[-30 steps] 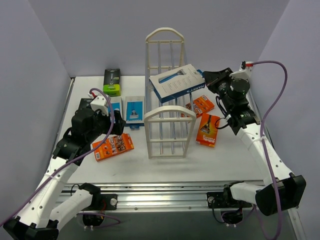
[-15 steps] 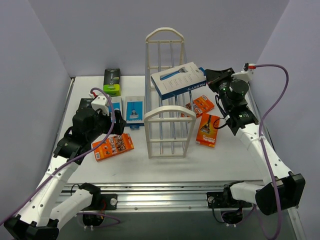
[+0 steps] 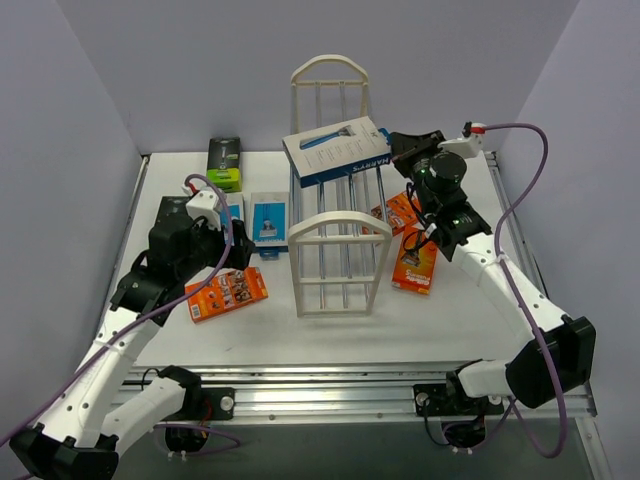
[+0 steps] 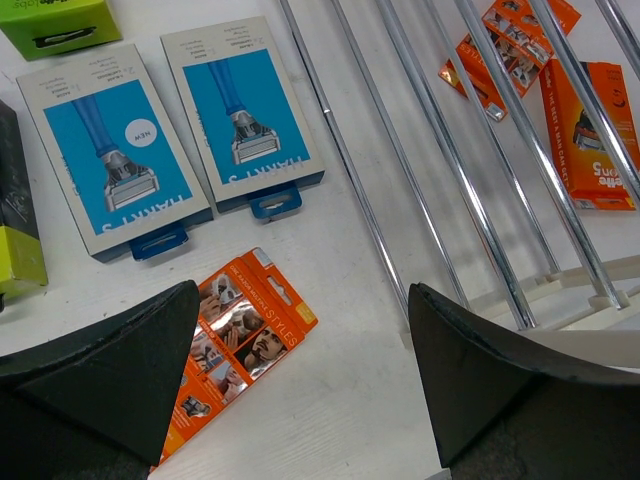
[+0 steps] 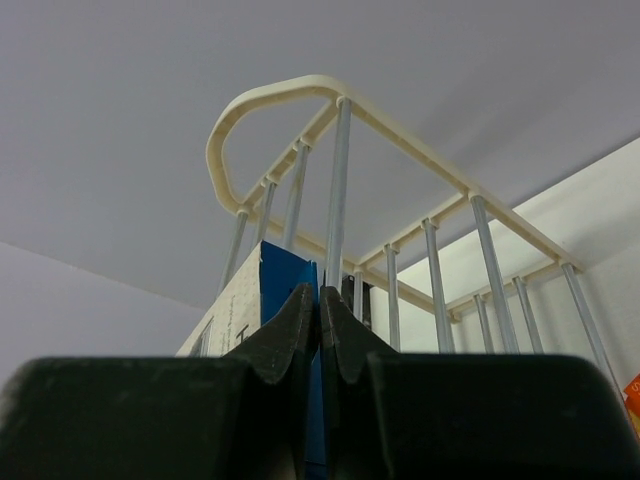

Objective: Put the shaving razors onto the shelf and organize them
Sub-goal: Place the shaving razor onto shelf

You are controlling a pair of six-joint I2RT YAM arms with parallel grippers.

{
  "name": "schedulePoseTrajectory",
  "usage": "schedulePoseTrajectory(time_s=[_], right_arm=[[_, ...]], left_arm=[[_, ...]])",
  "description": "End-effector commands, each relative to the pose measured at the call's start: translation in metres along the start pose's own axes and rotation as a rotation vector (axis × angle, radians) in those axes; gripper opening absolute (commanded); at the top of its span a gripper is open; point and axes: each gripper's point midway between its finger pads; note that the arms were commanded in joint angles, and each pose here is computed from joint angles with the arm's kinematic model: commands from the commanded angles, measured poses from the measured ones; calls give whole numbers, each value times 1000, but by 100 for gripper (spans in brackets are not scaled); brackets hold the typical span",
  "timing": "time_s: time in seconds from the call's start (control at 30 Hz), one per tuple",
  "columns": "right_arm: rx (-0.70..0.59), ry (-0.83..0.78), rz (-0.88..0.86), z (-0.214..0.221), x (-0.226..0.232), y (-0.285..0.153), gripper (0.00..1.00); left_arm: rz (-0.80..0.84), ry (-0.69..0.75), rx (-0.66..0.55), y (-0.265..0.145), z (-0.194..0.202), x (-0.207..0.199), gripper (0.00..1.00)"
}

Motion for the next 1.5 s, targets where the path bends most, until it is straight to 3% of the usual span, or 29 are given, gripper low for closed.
schedulePoseTrajectory(time_s=[0.0,1.47], right_arm=[[-100,46,-56,-19,28,6,0],[-286,76,-19,-34,11,83,0]], left_arm=[[11,-7,-74,1,-22,-1,94],[9,-25,0,30,-8,2,94]])
Point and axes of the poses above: each gripper's point midway between its finger pads, its own y axis out along the fingers, its own x axis along the line the jaws close on, z = x × y, and after that the axes turned 14 degrees about y, right-handed
